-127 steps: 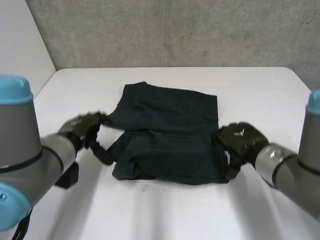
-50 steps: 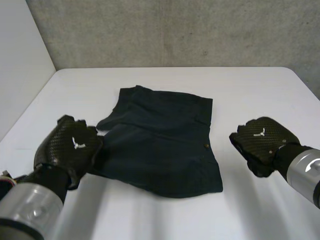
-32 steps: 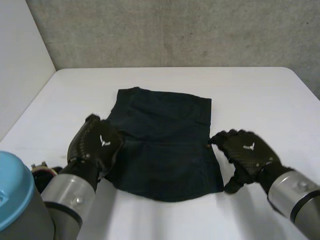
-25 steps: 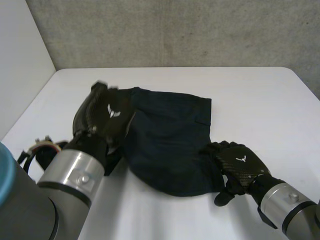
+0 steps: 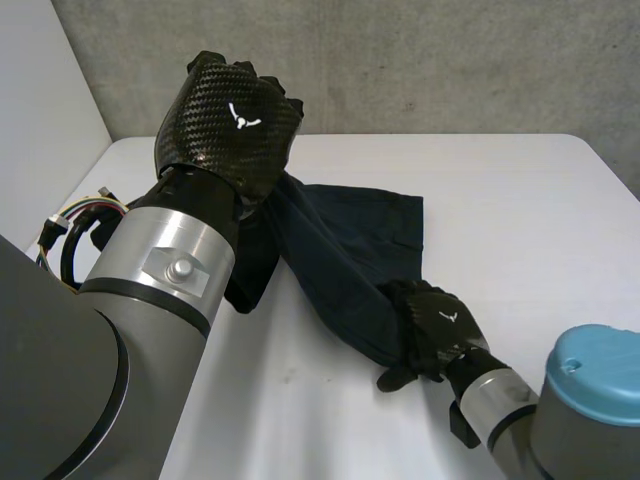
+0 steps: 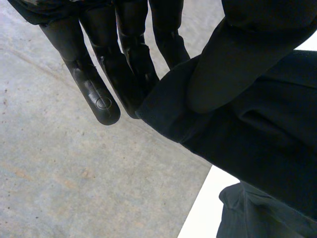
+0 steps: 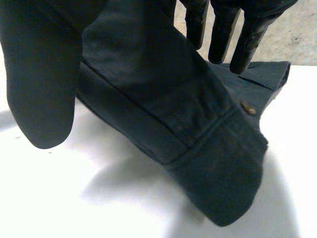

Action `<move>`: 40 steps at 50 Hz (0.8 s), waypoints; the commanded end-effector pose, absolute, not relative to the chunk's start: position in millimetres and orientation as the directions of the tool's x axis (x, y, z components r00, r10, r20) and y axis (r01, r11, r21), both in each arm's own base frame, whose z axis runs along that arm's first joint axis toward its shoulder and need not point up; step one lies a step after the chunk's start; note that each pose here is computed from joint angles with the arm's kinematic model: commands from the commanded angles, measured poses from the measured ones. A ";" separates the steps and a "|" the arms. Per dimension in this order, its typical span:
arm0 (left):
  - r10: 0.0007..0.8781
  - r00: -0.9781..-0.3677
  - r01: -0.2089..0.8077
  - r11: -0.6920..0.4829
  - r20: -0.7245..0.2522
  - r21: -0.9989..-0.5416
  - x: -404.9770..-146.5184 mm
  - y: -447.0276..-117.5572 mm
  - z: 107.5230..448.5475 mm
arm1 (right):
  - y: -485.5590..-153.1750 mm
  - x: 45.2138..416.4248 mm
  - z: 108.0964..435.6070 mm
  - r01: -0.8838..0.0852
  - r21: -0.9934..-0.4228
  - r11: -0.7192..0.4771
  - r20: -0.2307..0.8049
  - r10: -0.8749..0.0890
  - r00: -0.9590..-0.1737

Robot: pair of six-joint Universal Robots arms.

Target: Fold the shorts.

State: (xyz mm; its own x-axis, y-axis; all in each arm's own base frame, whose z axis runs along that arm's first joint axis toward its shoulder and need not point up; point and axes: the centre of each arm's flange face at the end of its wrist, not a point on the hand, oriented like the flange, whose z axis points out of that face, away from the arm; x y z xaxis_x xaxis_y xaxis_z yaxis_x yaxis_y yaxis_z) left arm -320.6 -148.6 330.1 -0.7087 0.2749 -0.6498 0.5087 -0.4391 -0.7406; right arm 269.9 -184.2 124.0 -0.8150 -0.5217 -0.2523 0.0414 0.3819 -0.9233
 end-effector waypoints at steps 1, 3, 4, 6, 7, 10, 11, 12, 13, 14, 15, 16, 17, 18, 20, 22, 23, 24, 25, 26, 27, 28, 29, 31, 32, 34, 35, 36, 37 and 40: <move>0.274 -0.715 0.503 -0.438 -0.643 -0.745 -319.6 -148.0 331.5 | -206.8 269.8 123.8 0.105 -0.962 0.251 -0.213 -0.454 -0.865; 0.271 -0.716 0.506 -0.434 -0.643 -0.746 -318.4 -148.1 331.1 | -210.6 268.9 126.1 0.115 -0.967 0.228 -0.207 -0.436 -0.876; 0.271 -0.715 0.508 -0.431 -0.644 -0.746 -318.1 -148.1 330.1 | -213.0 268.6 129.2 0.115 -0.972 0.207 -0.196 -0.428 -0.882; 0.268 -0.715 0.515 -0.423 -0.646 -0.746 -316.6 -148.8 328.2 | -215.7 267.4 131.0 0.104 -0.975 0.194 -0.179 -0.423 -0.888; 0.269 -0.713 0.518 -0.420 -0.647 -0.745 -316.1 -149.1 327.1 | -219.4 264.4 132.0 0.097 -0.978 0.185 -0.167 -0.413 -0.895; 0.269 -0.708 0.529 -0.411 -0.653 -0.743 -314.0 -149.9 323.0 | -239.8 243.0 131.9 0.054 -0.986 0.161 -0.107 -0.346 -0.932; 0.269 -0.707 0.532 -0.407 -0.654 -0.742 -313.3 -150.7 321.5 | -244.2 238.0 131.7 0.041 -0.987 0.156 -0.091 -0.332 -0.939; 0.271 -0.704 0.537 -0.402 -0.657 -0.741 -313.0 -151.0 319.4 | -250.4 231.6 131.9 0.012 -0.989 0.145 -0.059 -0.327 -0.943; 0.269 -0.701 0.544 -0.396 -0.660 -0.740 -311.4 -152.4 317.6 | -252.7 229.6 132.3 -0.003 -0.990 0.140 -0.044 -0.331 -0.943; 0.268 -0.702 0.548 -0.390 -0.660 -0.740 -310.3 -153.6 316.1 | -254.7 227.9 132.1 -0.018 -0.990 0.138 -0.030 -0.337 -0.941; 0.266 -0.701 0.551 -0.386 -0.661 -0.740 -309.4 -154.9 315.2 | -256.5 225.1 130.4 -0.042 -0.988 0.146 -0.013 -0.356 -0.935; 0.266 -0.699 0.558 -0.378 -0.664 -0.738 -307.9 -156.7 312.7 | -256.1 225.2 129.7 -0.055 -0.987 0.150 -0.004 -0.370 -0.929; 0.266 -0.698 0.561 -0.373 -0.665 -0.739 -307.1 -157.3 311.2 | -255.1 225.8 129.4 -0.070 -0.986 0.153 0.005 -0.387 -0.922; 0.268 -0.695 0.566 -0.368 -0.667 -0.738 -306.2 -157.8 309.2 | -253.1 226.9 128.4 -0.085 -0.983 0.161 0.013 -0.406 -0.914; 0.270 -0.689 0.580 -0.351 -0.673 -0.735 -303.2 -159.9 303.1 | -248.5 228.6 130.3 -0.117 -0.978 0.174 0.028 -0.447 -0.894; 0.274 -0.683 0.590 -0.341 -0.678 -0.732 -301.7 -160.5 298.3 | -247.5 228.3 135.8 -0.134 -0.976 0.172 0.040 -0.462 -0.886; 0.276 -0.681 0.594 -0.334 -0.679 -0.732 -300.7 -160.9 296.3 | -246.1 226.2 141.6 -0.142 -0.975 0.173 0.044 -0.473 -0.880; 0.279 -0.675 0.605 -0.321 -0.683 -0.729 -298.3 -162.0 291.5 | -245.9 225.1 144.9 -0.145 -0.974 0.172 0.046 -0.477 -0.878; 0.281 -0.672 0.610 -0.315 -0.685 -0.727 -297.2 -162.4 289.2 | -246.0 224.0 148.0 -0.145 -0.974 0.172 0.046 -0.478 -0.877; 0.282 -0.669 0.615 -0.309 -0.687 -0.725 -296.2 -162.7 286.8 | -246.5 223.5 152.4 -0.144 -0.976 0.165 0.047 -0.482 -0.875; 0.286 -0.666 0.619 -0.303 -0.689 -0.725 -295.3 -162.5 284.4 | -246.1 223.0 158.8 -0.144 -0.977 0.158 0.047 -0.497 -0.867; 0.292 -0.660 0.626 -0.295 -0.692 -0.722 -293.9 -161.8 280.3 | -245.5 223.5 162.8 -0.141 -0.979 0.149 0.046 -0.508 -0.860; 0.295 -0.656 0.630 -0.292 -0.695 -0.719 -293.2 -161.0 278.5 | -245.4 223.7 167.6 -0.136 -0.981 0.138 0.046 -0.519 -0.854; 0.303 -0.649 0.638 -0.284 -0.698 -0.716 -291.9 -160.1 274.2 | -245.4 223.3 184.7 -0.139 -0.985 0.098 0.064 -0.545 -0.836; 0.309 -0.643 0.644 -0.278 -0.701 -0.713 -290.4 -158.6 271.0 | -244.1 223.0 189.8 -0.151 -0.985 0.090 0.076 -0.555 -0.828; 0.313 -0.638 0.652 -0.268 -0.704 -0.709 -287.6 -157.3 268.0 | -239.1 222.0 197.8 -0.192 -0.977 0.089 0.105 -0.583 -0.806; 0.314 -0.633 0.659 -0.261 -0.707 -0.706 -285.8 -156.9 265.7 | -233.8 220.2 205.1 -0.252 -0.964 0.087 0.149 -0.608 -0.780; 0.323 -0.625 0.670 -0.244 -0.711 -0.701 -281.5 -155.1 261.4 | -230.7 219.2 209.6 -0.288 -0.954 0.080 0.179 -0.619 -0.765; 0.325 -0.622 0.676 -0.236 -0.713 -0.698 -278.7 -154.2 259.6 | -227.4 218.4 213.3 -0.324 -0.943 0.074 0.208 -0.631 -0.748; 0.347 -0.596 0.708 -0.197 -0.724 -0.678 -267.2 -148.4 251.6 | -210.8 215.1 225.0 -0.485 -0.874 0.032 0.336 -0.683 -0.649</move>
